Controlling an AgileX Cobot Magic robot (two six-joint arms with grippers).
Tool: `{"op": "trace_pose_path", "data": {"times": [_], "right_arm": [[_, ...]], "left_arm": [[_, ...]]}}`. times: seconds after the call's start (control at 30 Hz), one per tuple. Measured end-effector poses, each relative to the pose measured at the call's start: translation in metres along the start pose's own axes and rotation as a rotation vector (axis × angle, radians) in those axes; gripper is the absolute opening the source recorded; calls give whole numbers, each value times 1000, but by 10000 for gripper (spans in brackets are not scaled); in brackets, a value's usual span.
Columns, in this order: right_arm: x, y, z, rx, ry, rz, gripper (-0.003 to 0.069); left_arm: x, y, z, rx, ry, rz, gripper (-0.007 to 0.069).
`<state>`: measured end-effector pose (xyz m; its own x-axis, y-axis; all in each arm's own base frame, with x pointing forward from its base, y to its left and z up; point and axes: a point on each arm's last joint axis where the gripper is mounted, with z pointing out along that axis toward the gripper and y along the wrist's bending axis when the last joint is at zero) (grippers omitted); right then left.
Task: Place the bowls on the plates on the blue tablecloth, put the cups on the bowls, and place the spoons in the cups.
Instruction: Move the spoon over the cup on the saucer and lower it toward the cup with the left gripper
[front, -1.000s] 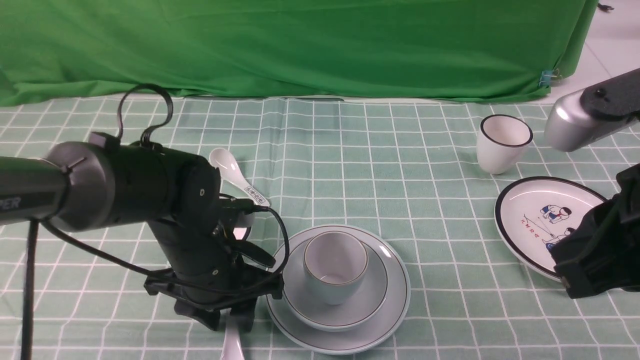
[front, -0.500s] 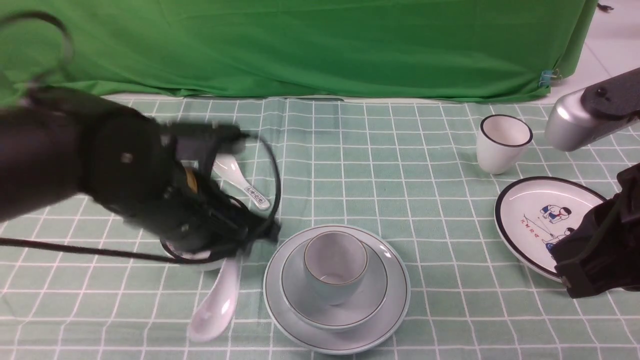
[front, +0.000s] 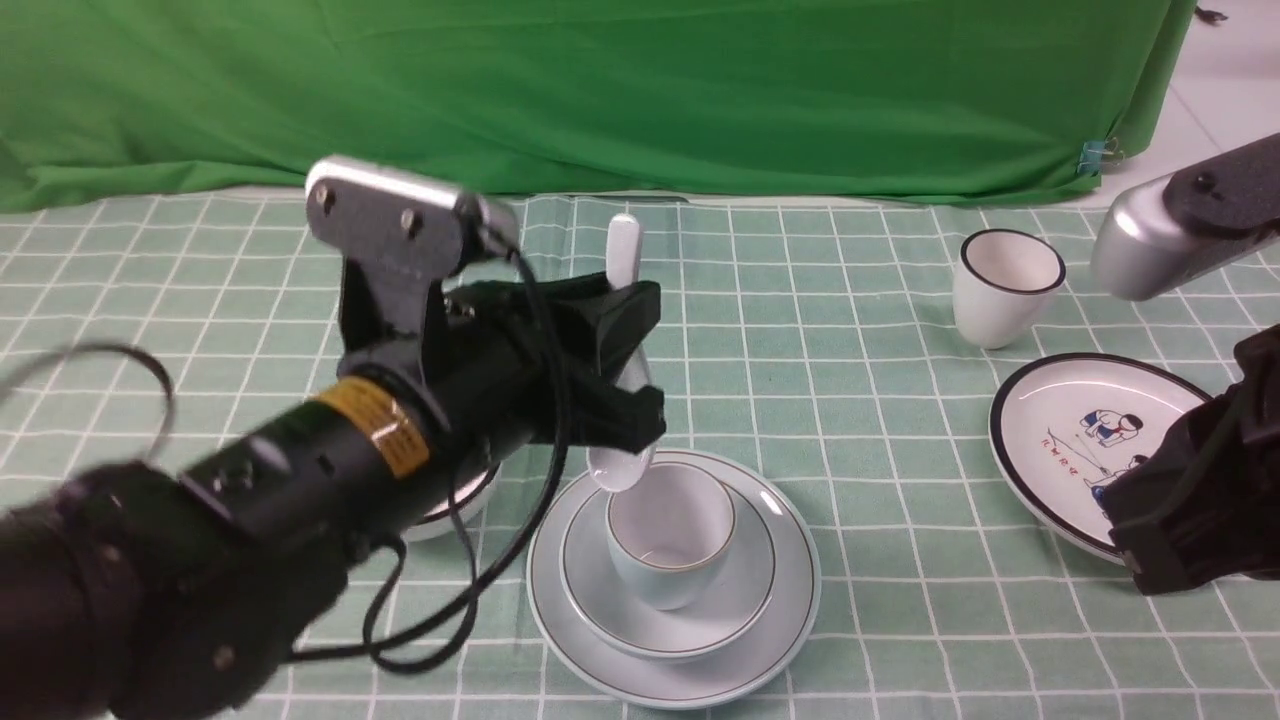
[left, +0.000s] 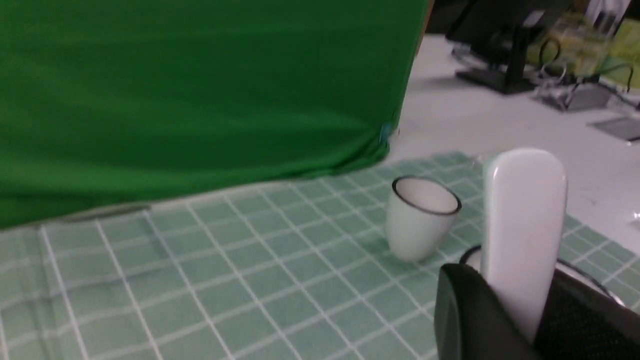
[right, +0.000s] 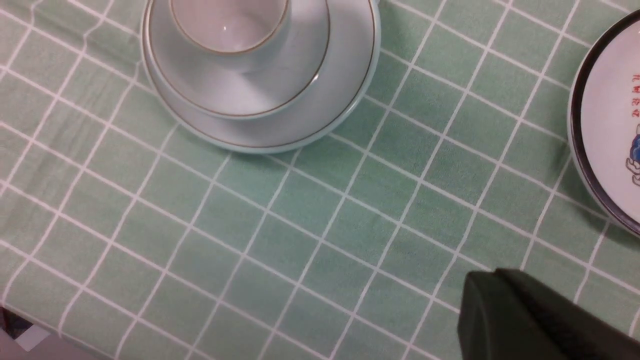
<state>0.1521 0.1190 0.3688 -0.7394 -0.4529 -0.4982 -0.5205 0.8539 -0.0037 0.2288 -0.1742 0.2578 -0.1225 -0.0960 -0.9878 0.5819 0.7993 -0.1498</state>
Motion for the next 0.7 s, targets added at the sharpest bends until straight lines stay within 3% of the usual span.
{"op": "trace_pose_path", "data": {"times": [0.2, 0.7], "right_arm": [[-1, 0, 0, -2, -10, 2, 20], [-1, 0, 0, -3, -16, 3, 20]], "left_arm": [[25, -4, 15, 85, -32, 27, 112], [59, -2, 28, 104, 45, 30, 112]]}}
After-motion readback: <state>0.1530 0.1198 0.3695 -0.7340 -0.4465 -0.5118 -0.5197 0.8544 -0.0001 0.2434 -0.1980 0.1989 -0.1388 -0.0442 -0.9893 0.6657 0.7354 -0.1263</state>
